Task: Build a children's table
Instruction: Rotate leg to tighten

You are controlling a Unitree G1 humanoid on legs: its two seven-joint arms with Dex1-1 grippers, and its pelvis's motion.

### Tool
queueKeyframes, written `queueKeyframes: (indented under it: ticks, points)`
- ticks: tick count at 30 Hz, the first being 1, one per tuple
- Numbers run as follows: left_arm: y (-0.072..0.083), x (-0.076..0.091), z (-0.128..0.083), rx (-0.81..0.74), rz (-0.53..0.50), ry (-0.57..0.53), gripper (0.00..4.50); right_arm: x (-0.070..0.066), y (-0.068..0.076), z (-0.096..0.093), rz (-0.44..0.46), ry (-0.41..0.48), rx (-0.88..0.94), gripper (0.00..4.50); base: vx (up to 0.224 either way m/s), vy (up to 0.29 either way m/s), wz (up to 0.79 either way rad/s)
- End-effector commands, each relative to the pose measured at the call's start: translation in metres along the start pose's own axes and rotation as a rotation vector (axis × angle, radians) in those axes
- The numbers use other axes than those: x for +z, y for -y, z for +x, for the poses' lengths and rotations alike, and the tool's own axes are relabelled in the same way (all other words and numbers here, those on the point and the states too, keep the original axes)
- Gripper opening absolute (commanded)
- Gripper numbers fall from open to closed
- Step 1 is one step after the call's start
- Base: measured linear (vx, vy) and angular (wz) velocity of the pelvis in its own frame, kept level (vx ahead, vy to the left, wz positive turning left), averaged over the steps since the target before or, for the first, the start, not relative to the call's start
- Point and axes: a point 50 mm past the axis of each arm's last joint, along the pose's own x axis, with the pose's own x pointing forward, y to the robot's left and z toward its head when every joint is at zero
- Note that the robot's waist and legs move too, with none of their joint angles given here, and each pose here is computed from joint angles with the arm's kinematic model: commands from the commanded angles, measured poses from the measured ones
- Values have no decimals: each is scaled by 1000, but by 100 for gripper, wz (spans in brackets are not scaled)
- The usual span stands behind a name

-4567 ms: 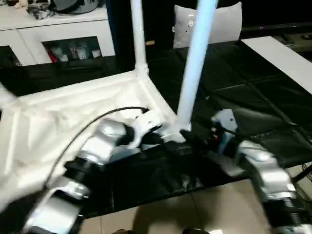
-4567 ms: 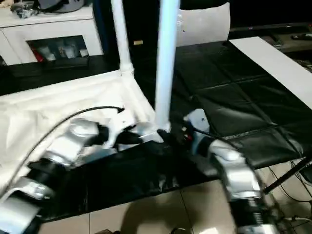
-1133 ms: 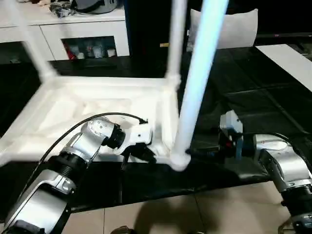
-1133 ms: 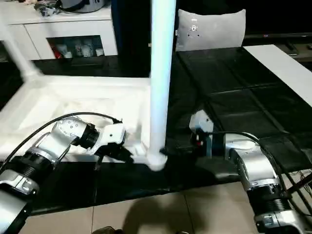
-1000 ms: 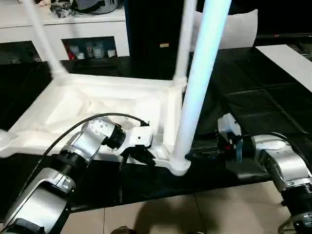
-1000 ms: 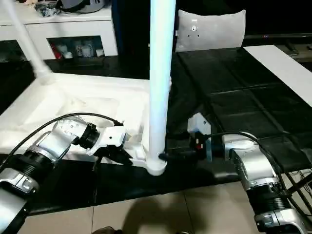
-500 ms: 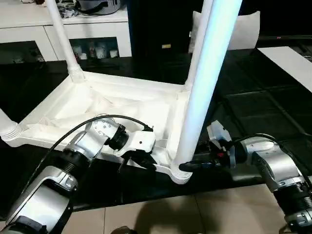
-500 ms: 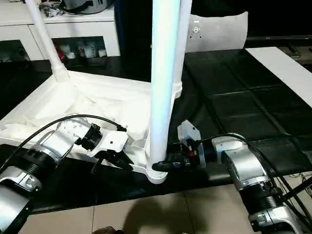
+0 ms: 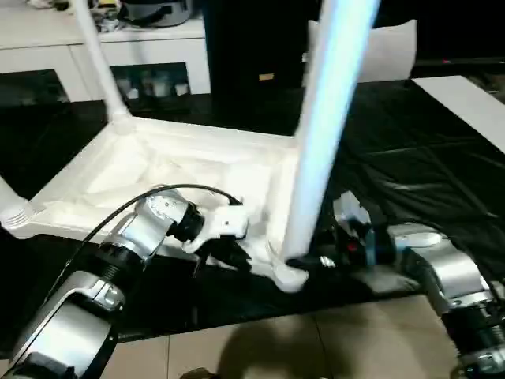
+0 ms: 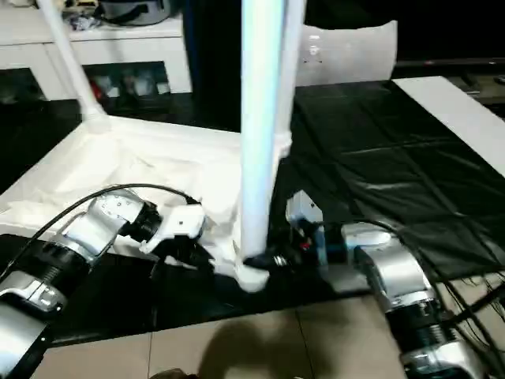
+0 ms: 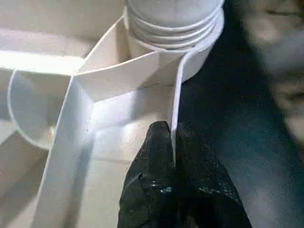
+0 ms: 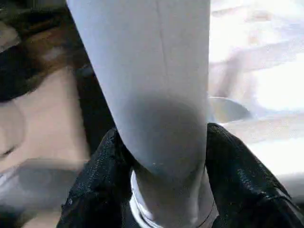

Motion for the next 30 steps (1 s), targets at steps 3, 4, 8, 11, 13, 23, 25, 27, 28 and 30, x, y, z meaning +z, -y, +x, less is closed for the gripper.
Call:
queueKeyframes:
  ticks: [3, 4, 8, 11, 13, 23, 25, 27, 28, 30]
  points:
    - [2, 27, 25, 96, -62, 115, 0, 3, 2, 28, 41, 36, -167, 193, 0, 0, 0]
    - [2, 27, 25, 96, -62, 115, 0, 3, 2, 28, 41, 36, -167, 193, 0, 0, 0]
    - [-1, 41, 40, 220, -158, 148, 0, 1, 9, 46, 85, 43, -362, 191, 0, 0, 0]
    - [-9, 55, 45, 349, -234, 189, 0, 4, 19, 56, 175, 78, -547, 191, 0, 0, 0]
    - [-13, 62, 44, 417, -264, 214, 0, 7, 23, 60, 195, 91, -631, 191, 0, 0, 0]
    - [-17, 50, 32, 481, -243, 149, 0, 15, 23, 60, 124, 154, -633, 294, 0, 0, 0]
    - [-17, 49, 32, 479, -239, 150, 0, 14, 23, 59, 114, 152, -630, 305, 0, 0, 0]
    - [-16, 41, 27, 459, -220, 130, 0, 13, 22, 49, 74, 156, -589, 323, 0, 0, 0]
    - [-16, 41, 27, 459, -219, 129, 0, 13, 22, 49, 72, 156, -588, 335, 0, 0, 0]
    - [-16, 37, 24, 434, -196, 128, 0, 13, 20, 39, 39, 163, -539, 356, 0, 0, 0]
